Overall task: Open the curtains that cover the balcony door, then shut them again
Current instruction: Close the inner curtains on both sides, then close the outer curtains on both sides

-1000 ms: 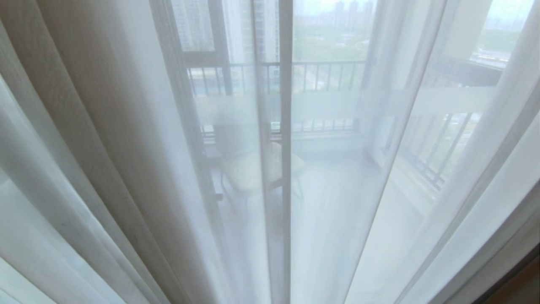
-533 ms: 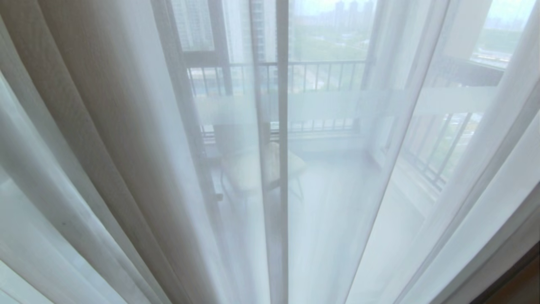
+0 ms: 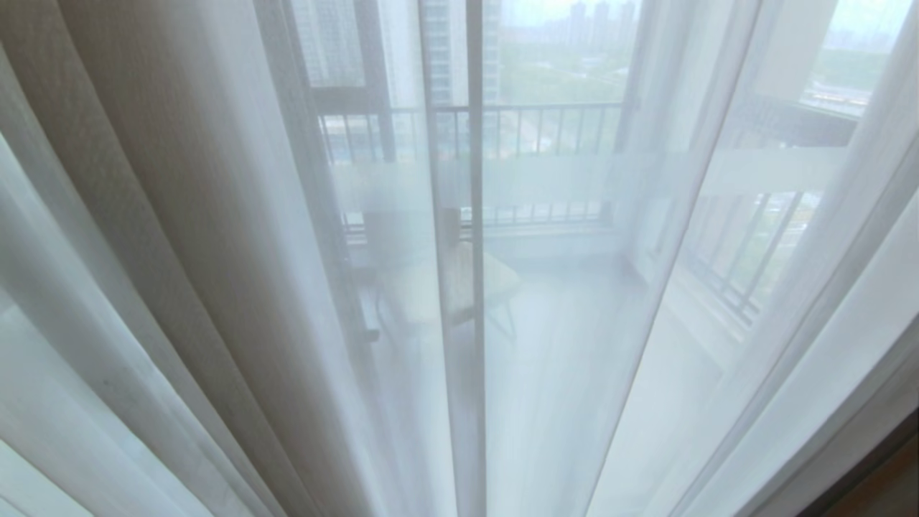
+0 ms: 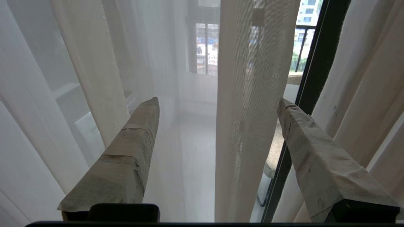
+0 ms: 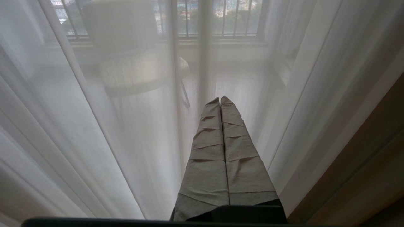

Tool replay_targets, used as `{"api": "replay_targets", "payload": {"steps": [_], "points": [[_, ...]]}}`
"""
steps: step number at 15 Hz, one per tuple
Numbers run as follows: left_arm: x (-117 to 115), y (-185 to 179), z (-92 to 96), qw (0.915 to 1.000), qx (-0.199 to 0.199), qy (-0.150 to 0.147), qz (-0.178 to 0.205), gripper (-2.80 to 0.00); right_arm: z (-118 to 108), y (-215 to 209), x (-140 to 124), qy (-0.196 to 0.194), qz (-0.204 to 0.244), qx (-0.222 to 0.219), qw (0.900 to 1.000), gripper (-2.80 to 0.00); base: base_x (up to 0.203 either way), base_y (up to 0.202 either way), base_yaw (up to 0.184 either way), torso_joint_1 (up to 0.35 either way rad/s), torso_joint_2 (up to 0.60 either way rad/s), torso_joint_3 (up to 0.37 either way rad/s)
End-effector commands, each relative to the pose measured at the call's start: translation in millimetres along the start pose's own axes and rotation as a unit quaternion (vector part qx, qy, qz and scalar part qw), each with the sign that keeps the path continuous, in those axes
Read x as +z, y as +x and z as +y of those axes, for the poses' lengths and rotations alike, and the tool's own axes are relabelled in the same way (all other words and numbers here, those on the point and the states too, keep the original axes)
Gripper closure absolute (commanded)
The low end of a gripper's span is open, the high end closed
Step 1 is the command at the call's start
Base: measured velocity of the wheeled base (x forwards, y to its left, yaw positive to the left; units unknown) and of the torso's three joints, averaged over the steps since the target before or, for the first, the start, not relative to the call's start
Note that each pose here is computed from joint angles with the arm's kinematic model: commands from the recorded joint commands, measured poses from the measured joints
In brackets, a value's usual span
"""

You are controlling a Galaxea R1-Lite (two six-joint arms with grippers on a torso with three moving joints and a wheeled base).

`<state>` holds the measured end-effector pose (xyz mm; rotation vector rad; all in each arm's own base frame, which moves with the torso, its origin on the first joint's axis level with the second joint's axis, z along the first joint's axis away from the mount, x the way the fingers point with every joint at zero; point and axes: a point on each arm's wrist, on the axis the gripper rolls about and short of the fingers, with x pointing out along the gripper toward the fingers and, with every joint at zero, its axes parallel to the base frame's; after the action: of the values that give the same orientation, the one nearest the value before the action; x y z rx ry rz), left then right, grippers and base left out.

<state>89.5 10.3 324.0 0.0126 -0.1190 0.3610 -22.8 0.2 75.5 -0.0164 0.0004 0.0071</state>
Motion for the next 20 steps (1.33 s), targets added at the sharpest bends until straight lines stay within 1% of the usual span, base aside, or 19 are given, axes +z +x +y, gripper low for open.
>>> {"api": "replay_targets", "payload": {"steps": [1,6,11,14,17,20], "points": [[6.0,15.3,-4.9,1.0000,0.001,0.001,0.003,-2.80,0.0,0.0,0.0,0.000,0.000,0.000,1.000,0.00,0.000,0.000,0.000,0.000,0.00,0.000],[7.5,51.2,-17.3,1.0000,-0.001,0.001,-0.008,-2.80,0.0,0.0,0.0,0.000,0.000,0.000,1.000,0.00,0.000,0.000,0.000,0.000,0.00,0.000],[4.2,100.6,-33.5,0.9999,0.000,0.007,-0.010,-2.80,0.0,0.0,0.0,0.000,0.000,0.000,1.000,0.00,0.000,0.000,0.000,0.000,0.00,0.000],[5.0,128.8,-42.2,0.9998,0.003,0.005,-0.019,-2.80,0.0,0.0,0.0,0.000,0.000,0.000,1.000,0.00,0.000,0.000,0.000,0.000,0.00,0.000],[8.1,150.9,-41.7,0.9995,0.017,0.008,-0.026,-2.80,0.0,0.0,0.0,0.000,0.000,0.000,1.000,0.00,0.000,0.000,0.000,0.000,0.00,0.000],[7.6,160.4,-38.2,0.9992,0.028,0.011,-0.026,-2.80,0.0,0.0,0.0,0.000,0.000,0.000,1.000,0.00,0.000,0.000,0.000,0.000,0.00,0.000]]}}
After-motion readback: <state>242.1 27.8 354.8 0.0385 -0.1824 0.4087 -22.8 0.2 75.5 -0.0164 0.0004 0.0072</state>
